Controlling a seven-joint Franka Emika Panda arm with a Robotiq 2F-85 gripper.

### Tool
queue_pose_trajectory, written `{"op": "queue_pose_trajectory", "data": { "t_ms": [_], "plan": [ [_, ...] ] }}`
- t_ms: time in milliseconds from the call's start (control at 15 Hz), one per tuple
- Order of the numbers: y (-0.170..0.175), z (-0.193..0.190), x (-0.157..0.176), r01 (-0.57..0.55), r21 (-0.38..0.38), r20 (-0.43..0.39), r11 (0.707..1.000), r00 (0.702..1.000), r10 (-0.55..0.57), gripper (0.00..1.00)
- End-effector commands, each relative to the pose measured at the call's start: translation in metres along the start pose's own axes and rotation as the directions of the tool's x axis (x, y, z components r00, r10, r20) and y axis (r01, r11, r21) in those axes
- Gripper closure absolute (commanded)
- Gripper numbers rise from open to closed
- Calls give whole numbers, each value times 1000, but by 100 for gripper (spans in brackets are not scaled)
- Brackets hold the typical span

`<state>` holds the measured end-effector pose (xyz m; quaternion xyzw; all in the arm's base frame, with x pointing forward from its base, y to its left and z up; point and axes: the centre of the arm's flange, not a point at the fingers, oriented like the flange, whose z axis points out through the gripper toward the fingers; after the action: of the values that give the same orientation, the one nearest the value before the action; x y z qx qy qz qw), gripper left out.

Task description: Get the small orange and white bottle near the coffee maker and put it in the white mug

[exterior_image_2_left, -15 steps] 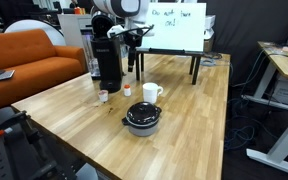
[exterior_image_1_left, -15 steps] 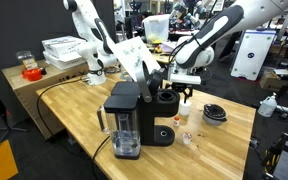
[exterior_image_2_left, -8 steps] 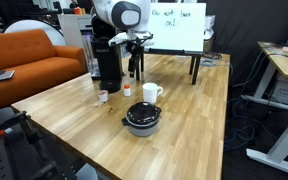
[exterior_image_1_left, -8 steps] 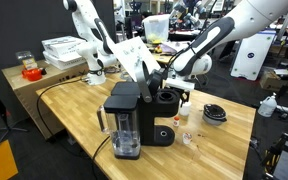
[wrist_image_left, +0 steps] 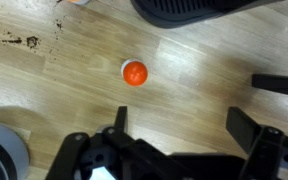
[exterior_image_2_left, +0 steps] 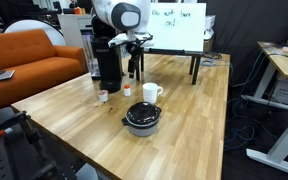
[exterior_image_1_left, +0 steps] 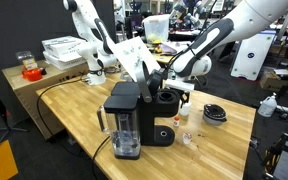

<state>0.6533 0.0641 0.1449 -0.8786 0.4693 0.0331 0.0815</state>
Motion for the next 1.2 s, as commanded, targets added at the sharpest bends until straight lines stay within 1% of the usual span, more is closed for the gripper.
{"op": "queue_pose_trajectory", "data": {
  "t_ms": [0,267,600,800,1133],
  "plan": [
    [6,-2,2,1,-21,-9,1000,1000,-1,0],
    [25,-5,11,-1,-71,-10,997,1000,0,0],
    [43,8,23,-13,-95,4,995,1000,13,0],
    [41,17,25,-12,-91,18,996,1000,13,0],
    [29,31,14,-10,-84,34,996,999,13,0]
  ]
}}
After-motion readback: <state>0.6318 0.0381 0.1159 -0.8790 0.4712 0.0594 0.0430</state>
